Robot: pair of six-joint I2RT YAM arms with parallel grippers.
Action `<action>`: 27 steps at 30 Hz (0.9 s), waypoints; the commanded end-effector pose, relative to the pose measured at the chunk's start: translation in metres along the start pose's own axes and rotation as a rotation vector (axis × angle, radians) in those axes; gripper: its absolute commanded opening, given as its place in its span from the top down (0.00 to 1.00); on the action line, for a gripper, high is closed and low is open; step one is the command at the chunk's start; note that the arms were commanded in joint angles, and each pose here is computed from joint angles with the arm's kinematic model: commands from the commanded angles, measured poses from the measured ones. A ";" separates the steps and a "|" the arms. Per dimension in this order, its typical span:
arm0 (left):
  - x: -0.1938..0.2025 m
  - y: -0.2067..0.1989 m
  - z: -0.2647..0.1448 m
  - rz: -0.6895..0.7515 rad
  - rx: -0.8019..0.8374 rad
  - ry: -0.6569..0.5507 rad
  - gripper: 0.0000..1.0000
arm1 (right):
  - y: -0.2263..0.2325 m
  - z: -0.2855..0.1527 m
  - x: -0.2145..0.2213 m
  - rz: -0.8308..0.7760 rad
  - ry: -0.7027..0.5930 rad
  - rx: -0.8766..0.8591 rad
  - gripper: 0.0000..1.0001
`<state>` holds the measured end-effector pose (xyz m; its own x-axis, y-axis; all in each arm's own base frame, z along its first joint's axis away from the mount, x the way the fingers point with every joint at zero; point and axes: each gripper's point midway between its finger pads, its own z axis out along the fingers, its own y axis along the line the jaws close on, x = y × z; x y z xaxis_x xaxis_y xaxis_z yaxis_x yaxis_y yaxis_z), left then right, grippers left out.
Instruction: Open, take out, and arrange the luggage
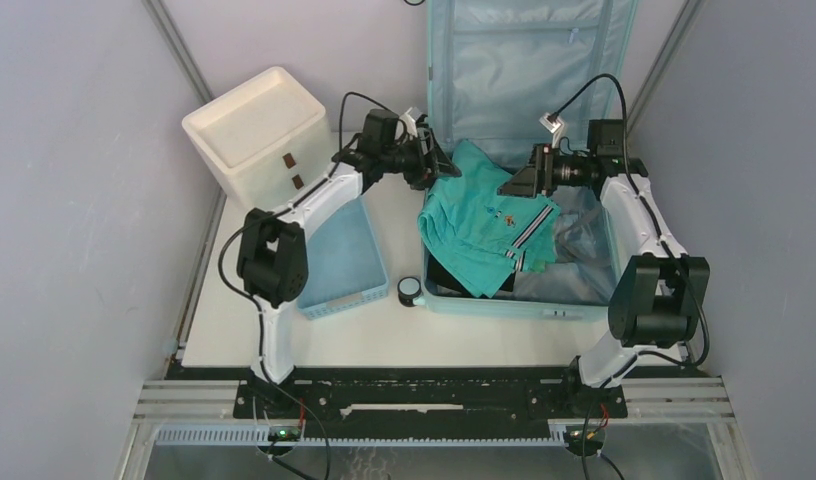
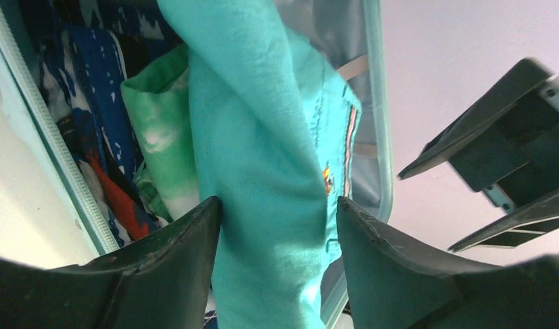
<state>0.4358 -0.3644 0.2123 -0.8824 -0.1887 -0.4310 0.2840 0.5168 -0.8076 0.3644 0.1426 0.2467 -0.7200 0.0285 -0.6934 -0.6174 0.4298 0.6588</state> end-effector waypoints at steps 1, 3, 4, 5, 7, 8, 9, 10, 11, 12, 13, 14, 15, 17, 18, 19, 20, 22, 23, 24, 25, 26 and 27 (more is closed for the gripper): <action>0.018 0.000 0.005 0.051 -0.063 0.093 0.36 | 0.005 -0.012 -0.010 -0.058 -0.037 0.010 0.30; 0.019 0.001 0.007 0.051 -0.073 0.110 0.47 | 0.004 -0.013 -0.011 -0.060 -0.040 0.014 0.30; 0.019 0.000 0.007 0.054 -0.073 0.115 0.56 | 0.004 -0.014 -0.011 -0.059 -0.042 0.017 0.30; 0.017 -0.001 0.007 0.061 -0.076 0.115 0.61 | 0.004 -0.014 -0.011 -0.058 -0.043 0.018 0.30; 0.016 -0.003 0.005 0.074 -0.080 0.118 0.73 | 0.003 -0.015 -0.011 -0.062 -0.046 0.021 0.30; 0.014 -0.006 0.004 0.079 -0.079 0.121 0.80 | 0.003 -0.016 -0.011 -0.063 -0.048 0.023 0.30; 0.015 -0.007 0.002 0.083 -0.079 0.125 0.91 | 0.003 -0.016 -0.011 -0.064 -0.049 0.024 0.30; 0.014 -0.009 0.001 0.091 -0.078 0.128 0.99 | 0.003 -0.017 -0.011 -0.065 -0.050 0.024 0.30; 0.013 -0.010 -0.002 0.099 -0.082 0.130 1.00 | 0.003 -0.017 -0.012 -0.065 -0.051 0.025 0.30; 0.011 -0.014 -0.007 0.116 -0.085 0.122 1.00 | 0.004 -0.018 -0.012 -0.068 -0.054 0.027 0.30; 0.007 -0.018 -0.014 0.136 -0.095 0.105 1.00 | 0.005 -0.019 -0.013 -0.069 -0.055 0.027 0.30; 0.003 -0.023 -0.022 0.154 -0.103 0.087 1.00 | 0.005 -0.020 -0.013 -0.070 -0.057 0.031 0.30; 0.000 -0.030 -0.032 0.171 -0.110 0.069 1.00 | 0.005 -0.021 -0.013 -0.073 -0.059 0.033 0.30; -0.001 -0.036 -0.050 0.189 -0.132 0.046 1.00 | 0.005 -0.023 -0.013 -0.078 -0.065 0.039 0.30; 0.000 -0.036 -0.060 0.196 -0.147 0.035 1.00 | 0.004 -0.024 -0.013 -0.080 -0.067 0.042 0.30; 0.001 -0.035 -0.068 0.200 -0.166 0.025 1.00 | 0.004 -0.024 -0.013 -0.079 -0.068 0.044 0.30; 0.004 -0.031 -0.078 0.203 -0.187 0.017 1.00 | 0.003 -0.025 -0.013 -0.078 -0.069 0.045 0.30; 0.009 -0.026 -0.098 0.217 -0.227 -0.010 1.00 | 0.002 -0.025 -0.014 -0.074 -0.071 0.046 0.30; 0.013 -0.018 -0.103 0.214 -0.252 -0.011 1.00 | 0.002 -0.026 -0.014 -0.075 -0.071 0.048 0.30; 0.015 -0.019 -0.115 0.225 -0.264 -0.033 1.00 | 0.002 -0.026 -0.013 -0.074 -0.071 0.047 0.30; 0.017 -0.015 -0.124 0.229 -0.283 -0.050 1.00 | 0.001 -0.025 -0.013 -0.073 -0.070 0.048 0.30; 0.018 -0.013 -0.132 0.236 -0.297 -0.070 1.00 | 0.001 -0.025 -0.013 -0.073 -0.070 0.048 0.30; 0.020 -0.008 -0.139 0.241 -0.315 -0.087 1.00 | 0.000 -0.025 -0.013 -0.072 -0.069 0.048 0.30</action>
<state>0.3748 -0.2999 0.2293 -0.8573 -0.0539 -0.5120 0.3095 0.7407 -0.5963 0.3670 0.1204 0.2512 -0.7026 0.0684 -0.7083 -0.6016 0.4746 0.6425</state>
